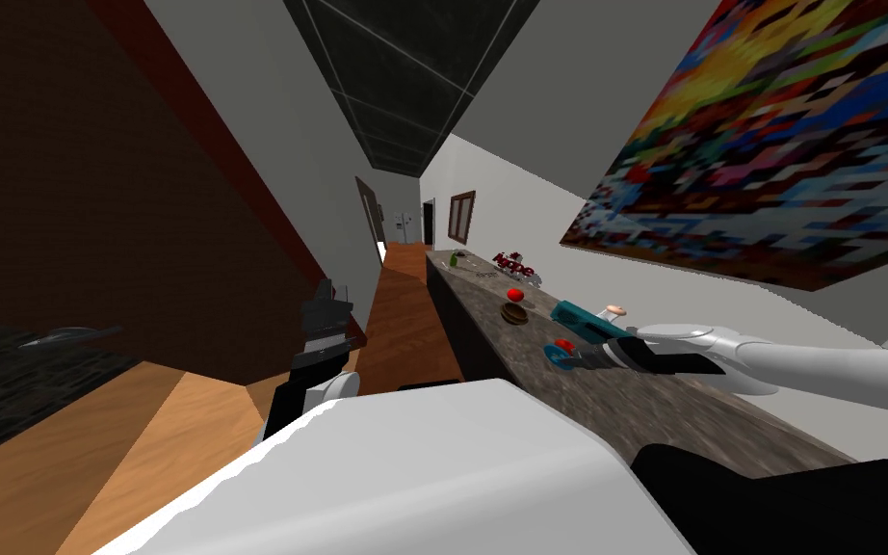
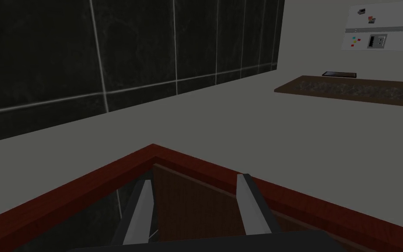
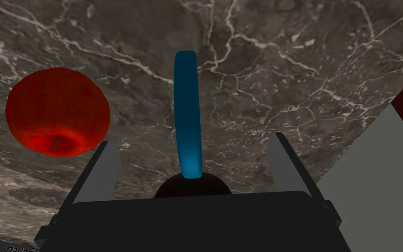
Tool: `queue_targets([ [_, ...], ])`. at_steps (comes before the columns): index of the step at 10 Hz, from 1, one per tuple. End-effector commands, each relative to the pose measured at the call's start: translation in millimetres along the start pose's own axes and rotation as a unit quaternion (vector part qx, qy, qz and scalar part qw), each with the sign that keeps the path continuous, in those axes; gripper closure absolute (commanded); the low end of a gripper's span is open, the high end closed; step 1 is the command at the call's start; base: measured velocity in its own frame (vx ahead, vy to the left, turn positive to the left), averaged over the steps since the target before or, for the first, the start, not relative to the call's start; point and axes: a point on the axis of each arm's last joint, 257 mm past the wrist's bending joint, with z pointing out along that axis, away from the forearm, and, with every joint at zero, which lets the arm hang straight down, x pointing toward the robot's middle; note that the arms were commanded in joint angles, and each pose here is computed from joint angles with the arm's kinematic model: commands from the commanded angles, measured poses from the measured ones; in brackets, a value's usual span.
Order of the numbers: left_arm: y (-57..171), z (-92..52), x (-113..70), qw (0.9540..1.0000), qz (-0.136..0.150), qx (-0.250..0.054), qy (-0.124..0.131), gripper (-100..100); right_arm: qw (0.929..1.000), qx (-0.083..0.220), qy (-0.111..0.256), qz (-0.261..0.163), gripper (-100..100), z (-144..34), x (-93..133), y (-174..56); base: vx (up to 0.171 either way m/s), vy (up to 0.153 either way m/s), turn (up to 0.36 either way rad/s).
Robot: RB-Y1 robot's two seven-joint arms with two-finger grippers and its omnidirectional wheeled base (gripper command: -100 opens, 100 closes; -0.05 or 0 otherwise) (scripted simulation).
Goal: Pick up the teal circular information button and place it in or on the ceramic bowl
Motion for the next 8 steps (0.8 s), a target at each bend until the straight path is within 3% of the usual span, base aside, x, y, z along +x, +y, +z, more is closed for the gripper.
queue_targets([
  [1, 0, 0.0, 0.0, 1.0, 0.0, 0.0, 0.0, 0, 1.0, 0.001, -0.001, 0.003, -100, 3.5, 5, 5, 0.023, -0.021, 0.024],
  [5, 0, 0.0, 0.0, 1.0, 0.0, 0.0, 0.0, 0, 1.0, 0.001, -0.001, 0.008, -100, 10.4, 15, 13, 0.025, -0.027, 0.026],
  [6, 0, 0.0, 0.0, 1.0, 0.0, 0.0, 0.0, 0, 1.0, 0.002, -0.001, 0.007, 100, 10.9, 15, 13, 0.0, 0.0, 0.0],
  [8, 0, 0.0, 0.0, 1.0, 0.0, 0.0, 0.0, 0, 1.0, 0.001, -0.001, 0.007, 100, 11.0, 15, 14, 0.0, 0.0, 0.0],
])
